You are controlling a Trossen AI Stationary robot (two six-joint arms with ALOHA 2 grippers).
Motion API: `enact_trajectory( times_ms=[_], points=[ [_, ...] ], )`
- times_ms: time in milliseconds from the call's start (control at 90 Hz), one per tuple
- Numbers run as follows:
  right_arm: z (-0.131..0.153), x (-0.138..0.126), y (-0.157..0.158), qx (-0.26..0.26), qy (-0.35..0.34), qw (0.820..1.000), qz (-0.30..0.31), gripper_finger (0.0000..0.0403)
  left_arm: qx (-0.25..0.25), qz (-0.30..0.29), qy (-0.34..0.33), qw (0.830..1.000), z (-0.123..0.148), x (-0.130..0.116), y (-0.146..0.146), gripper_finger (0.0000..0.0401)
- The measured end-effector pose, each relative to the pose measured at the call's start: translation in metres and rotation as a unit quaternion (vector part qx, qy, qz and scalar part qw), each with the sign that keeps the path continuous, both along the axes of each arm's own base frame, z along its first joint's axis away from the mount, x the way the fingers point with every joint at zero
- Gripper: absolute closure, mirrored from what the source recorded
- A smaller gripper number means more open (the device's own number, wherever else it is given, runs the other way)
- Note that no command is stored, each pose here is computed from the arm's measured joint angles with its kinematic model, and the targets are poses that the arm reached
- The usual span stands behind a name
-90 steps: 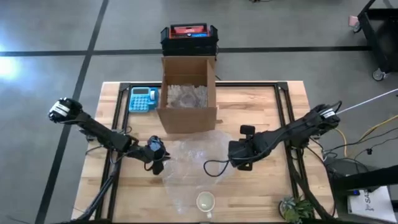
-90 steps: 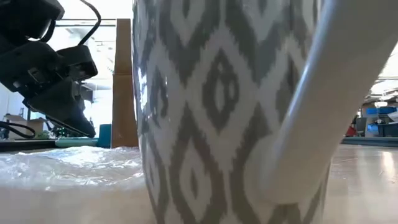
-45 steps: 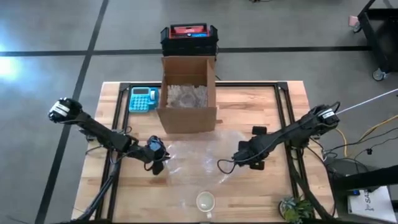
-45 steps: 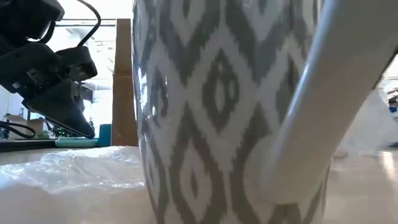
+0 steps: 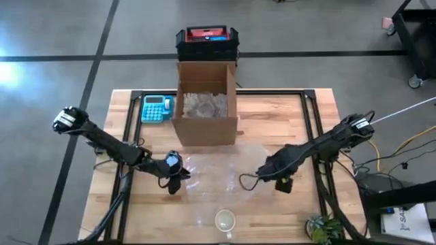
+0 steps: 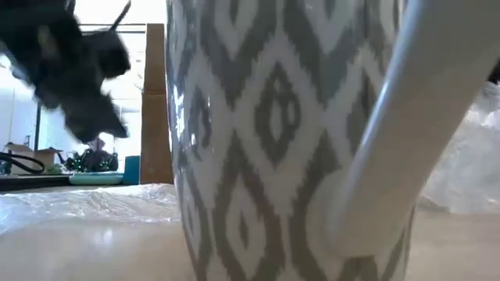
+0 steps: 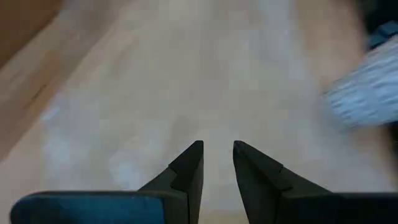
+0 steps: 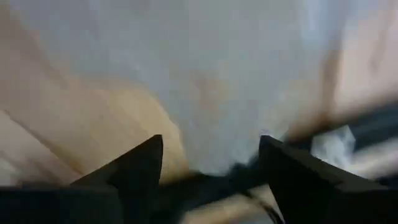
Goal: Wrap mug
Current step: Wrap the white mug using the bubble wrap
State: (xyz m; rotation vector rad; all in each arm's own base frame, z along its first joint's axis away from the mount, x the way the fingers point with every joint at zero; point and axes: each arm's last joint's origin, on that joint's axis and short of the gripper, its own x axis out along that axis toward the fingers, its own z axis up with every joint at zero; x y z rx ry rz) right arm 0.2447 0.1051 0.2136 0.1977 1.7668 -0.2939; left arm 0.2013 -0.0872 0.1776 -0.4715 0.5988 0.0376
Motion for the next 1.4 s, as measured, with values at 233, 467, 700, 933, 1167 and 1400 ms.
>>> enact_trajectory(
  times_ms=[233, 467, 700, 933, 1167, 1400],
  points=[
    [-0.022, 0.024, 0.04, -0.074, -0.286, 0.948, 0.114, 0.0158, 0.097, 0.004, -0.051, 0.994, 0.02, 0.029, -0.005, 0.0327],
    [-0.043, 0.035, 0.045, -0.081, -0.373, 0.918, 0.105, 0.0184, 0.099, -0.022, 0.08, 0.992, -0.04, 0.051, -0.007, 0.0327],
    [-0.04, 0.016, 0.04, -0.102, -0.267, 0.955, 0.078, 0.0203, 0.055, -0.041, 0.201, 0.977, -0.075, 0.044, -0.013, 0.0327],
    [-0.037, -0.017, 0.024, -0.152, -0.081, 0.983, 0.061, 0.0216, 0.043, -0.089, 0.257, 0.961, -0.064, 0.021, -0.02, 0.0327],
    [-0.019, -0.026, 0.019, -0.192, -0.021, 0.981, -0.001, 0.0233, 0.042, -0.084, 0.228, 0.969, -0.045, 0.006, -0.013, 0.0327],
    [-0.009, 0.006, 0.049, -0.111, -0.194, 0.972, 0.077, 0.0243, 0.041, -0.07, 0.196, 0.977, -0.035, 0.005, -0.011, 0.0327]
  ],
)
